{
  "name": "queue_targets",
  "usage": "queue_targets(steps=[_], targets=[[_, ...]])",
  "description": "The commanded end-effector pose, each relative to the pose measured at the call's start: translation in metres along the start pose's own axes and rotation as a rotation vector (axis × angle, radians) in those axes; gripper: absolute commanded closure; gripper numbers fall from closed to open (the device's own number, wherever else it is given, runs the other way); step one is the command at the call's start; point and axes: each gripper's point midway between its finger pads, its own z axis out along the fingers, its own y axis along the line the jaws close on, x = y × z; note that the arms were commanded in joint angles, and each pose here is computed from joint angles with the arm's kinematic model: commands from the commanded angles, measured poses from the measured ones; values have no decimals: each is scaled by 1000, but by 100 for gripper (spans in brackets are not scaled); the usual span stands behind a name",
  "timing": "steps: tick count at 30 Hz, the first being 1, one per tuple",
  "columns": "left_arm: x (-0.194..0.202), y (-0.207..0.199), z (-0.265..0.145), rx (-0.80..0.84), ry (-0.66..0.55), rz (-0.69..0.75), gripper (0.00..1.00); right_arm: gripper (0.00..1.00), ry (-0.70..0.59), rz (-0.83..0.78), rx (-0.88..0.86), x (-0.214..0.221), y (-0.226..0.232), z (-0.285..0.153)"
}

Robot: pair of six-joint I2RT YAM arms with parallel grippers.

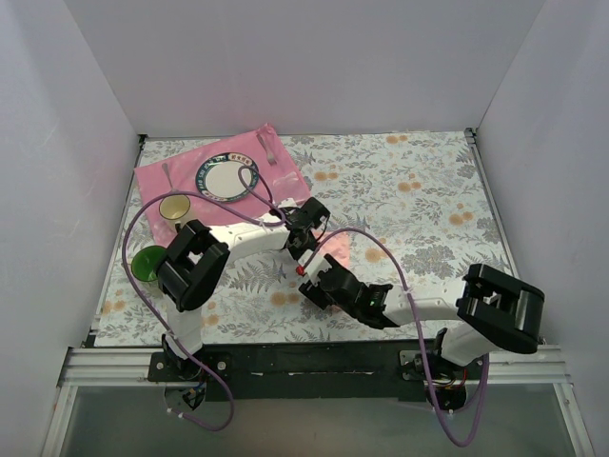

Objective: Fold the napkin, place the utensils inside, and roll it up
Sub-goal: Roll the napkin with the utensil

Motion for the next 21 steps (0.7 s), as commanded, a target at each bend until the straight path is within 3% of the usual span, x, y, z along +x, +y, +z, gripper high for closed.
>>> queue_targets(steps=[1, 5, 8, 9, 16, 21], targets=[[19, 18, -4, -34, 90, 9, 89, 30, -48, -12, 77, -21, -10, 12], [20, 17, -5, -25, 102, 5, 89, 35, -11, -11, 119, -12, -14, 19], [21, 19, -6, -18, 108, 2, 89, 53, 23, 11, 133, 1, -16, 22], [21, 21, -5, -20, 109, 3, 89, 65, 37, 19, 131, 6, -16, 24], [23, 35, -2, 9, 130, 23, 87, 88, 68, 59, 46, 21, -7, 26], [10, 30, -5, 98, 91, 64, 62, 99, 98, 157, -69, 26, 6, 26]])
